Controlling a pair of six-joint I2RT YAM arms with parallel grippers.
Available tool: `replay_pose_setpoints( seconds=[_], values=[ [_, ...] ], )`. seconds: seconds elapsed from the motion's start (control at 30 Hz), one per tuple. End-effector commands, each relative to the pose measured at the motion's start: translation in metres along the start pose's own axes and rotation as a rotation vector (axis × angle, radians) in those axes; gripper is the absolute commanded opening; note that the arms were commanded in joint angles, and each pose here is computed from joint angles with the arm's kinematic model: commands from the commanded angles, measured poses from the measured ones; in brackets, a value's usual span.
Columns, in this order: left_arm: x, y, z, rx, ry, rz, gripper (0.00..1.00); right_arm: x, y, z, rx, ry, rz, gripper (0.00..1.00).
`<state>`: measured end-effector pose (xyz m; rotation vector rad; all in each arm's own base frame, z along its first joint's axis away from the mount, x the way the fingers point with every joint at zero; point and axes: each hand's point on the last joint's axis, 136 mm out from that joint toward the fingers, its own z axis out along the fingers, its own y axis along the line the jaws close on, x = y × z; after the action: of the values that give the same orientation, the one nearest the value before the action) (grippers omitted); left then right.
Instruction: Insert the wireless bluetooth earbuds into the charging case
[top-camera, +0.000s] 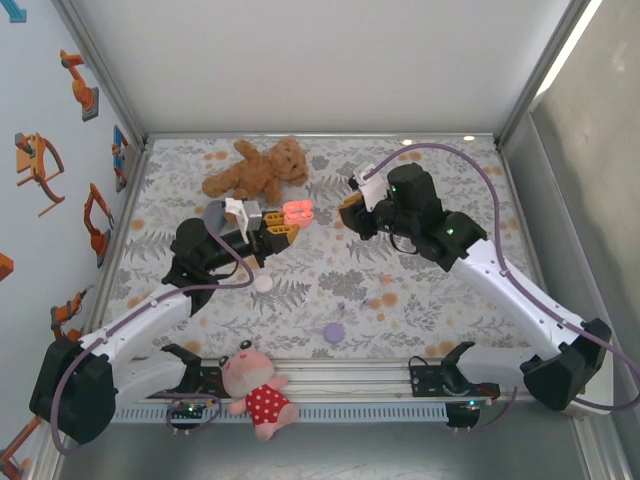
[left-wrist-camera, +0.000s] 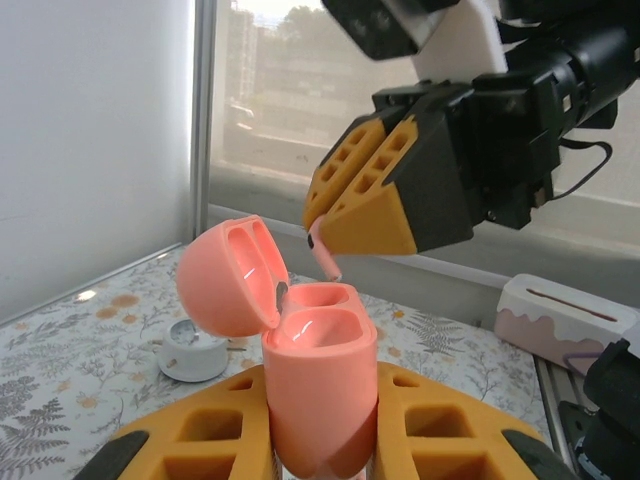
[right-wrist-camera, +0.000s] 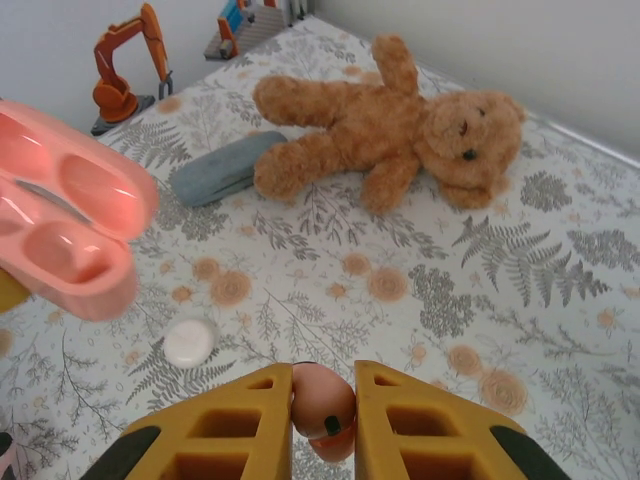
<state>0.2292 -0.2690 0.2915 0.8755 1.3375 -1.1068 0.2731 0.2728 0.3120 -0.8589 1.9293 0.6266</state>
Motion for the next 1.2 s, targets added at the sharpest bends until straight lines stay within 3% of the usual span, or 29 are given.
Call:
replay_pose_setpoints(
  seconds=[0.0,0.43,1.17],
  values=[
    [-0.027,-0.004,0.004,0.021,-0.069,0.044,0.00,-0.037,0.013,-0.018,-0.007,-0.122,-0.102,0.19],
    [-0.029,-0.003,0.008,0.031,-0.085,0.044,0.00,-0.086,0.056,-0.033,-0.008,-0.310,-0.285,0.18],
    [-0.029,-0.011,0.005,0.064,-0.073,0.071,0.00,-0.081,0.083,0.006,-0.078,-0.233,-0.373,0.18]
  ],
)
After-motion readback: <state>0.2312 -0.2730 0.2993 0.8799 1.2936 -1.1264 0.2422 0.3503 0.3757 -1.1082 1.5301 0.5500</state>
